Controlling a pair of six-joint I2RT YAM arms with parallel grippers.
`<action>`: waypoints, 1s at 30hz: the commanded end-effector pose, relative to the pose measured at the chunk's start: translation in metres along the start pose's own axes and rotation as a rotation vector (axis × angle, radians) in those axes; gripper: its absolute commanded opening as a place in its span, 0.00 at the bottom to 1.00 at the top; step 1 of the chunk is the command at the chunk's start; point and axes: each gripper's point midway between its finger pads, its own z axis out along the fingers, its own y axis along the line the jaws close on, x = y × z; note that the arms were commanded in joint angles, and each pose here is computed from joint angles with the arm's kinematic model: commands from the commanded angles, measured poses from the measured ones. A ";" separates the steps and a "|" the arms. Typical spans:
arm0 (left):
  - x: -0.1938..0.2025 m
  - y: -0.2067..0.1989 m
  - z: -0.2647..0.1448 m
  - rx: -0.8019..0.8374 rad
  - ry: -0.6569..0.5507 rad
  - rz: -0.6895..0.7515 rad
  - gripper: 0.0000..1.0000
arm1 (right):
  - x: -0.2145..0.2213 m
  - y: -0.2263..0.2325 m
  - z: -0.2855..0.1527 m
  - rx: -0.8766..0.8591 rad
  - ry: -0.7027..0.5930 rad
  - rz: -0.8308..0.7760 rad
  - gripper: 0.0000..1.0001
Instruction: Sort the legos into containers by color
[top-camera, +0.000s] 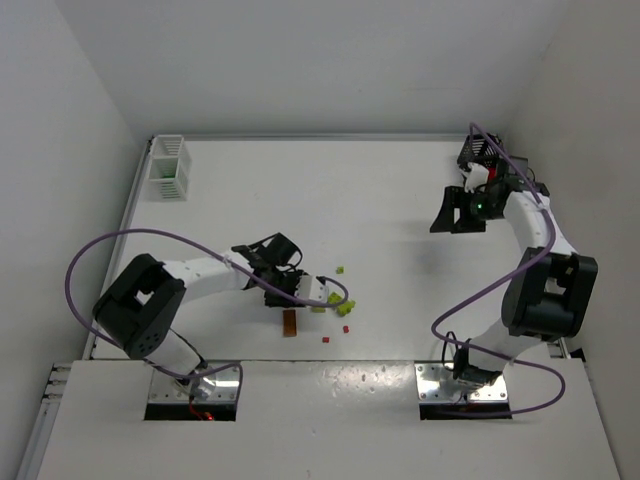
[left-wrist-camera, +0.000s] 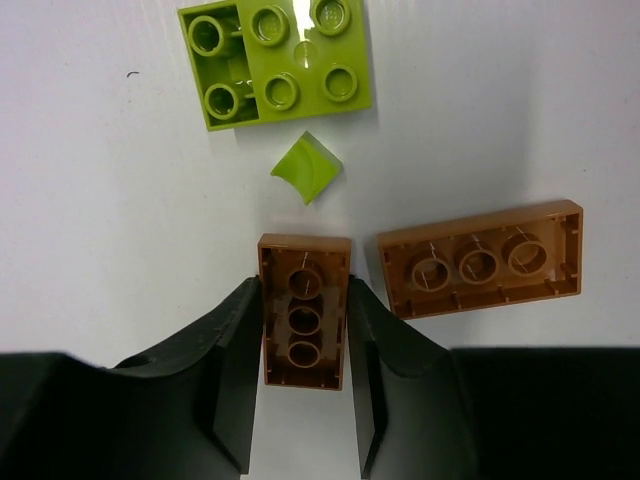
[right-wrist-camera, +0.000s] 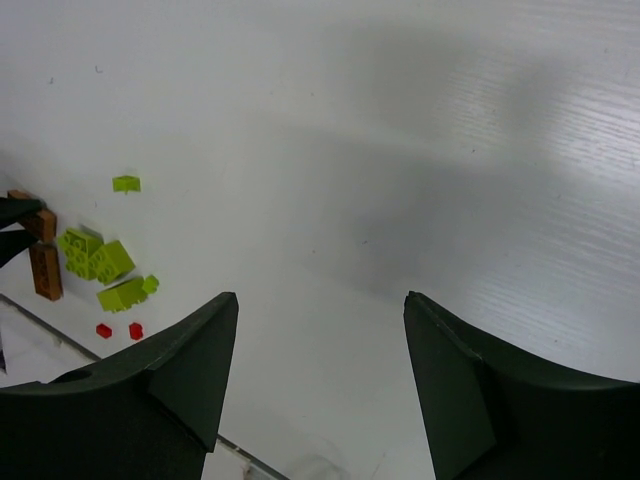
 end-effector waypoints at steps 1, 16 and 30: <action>0.006 -0.002 -0.010 0.004 -0.012 -0.092 0.21 | -0.003 0.017 -0.008 -0.054 -0.043 -0.040 0.68; 0.033 0.213 -0.184 -0.436 -0.336 -0.726 0.06 | -0.023 0.037 -0.028 -0.090 -0.132 -0.051 0.68; 0.199 0.371 -0.370 -1.063 -0.689 -1.140 0.06 | -0.009 0.041 -0.018 -0.119 -0.104 -0.020 0.68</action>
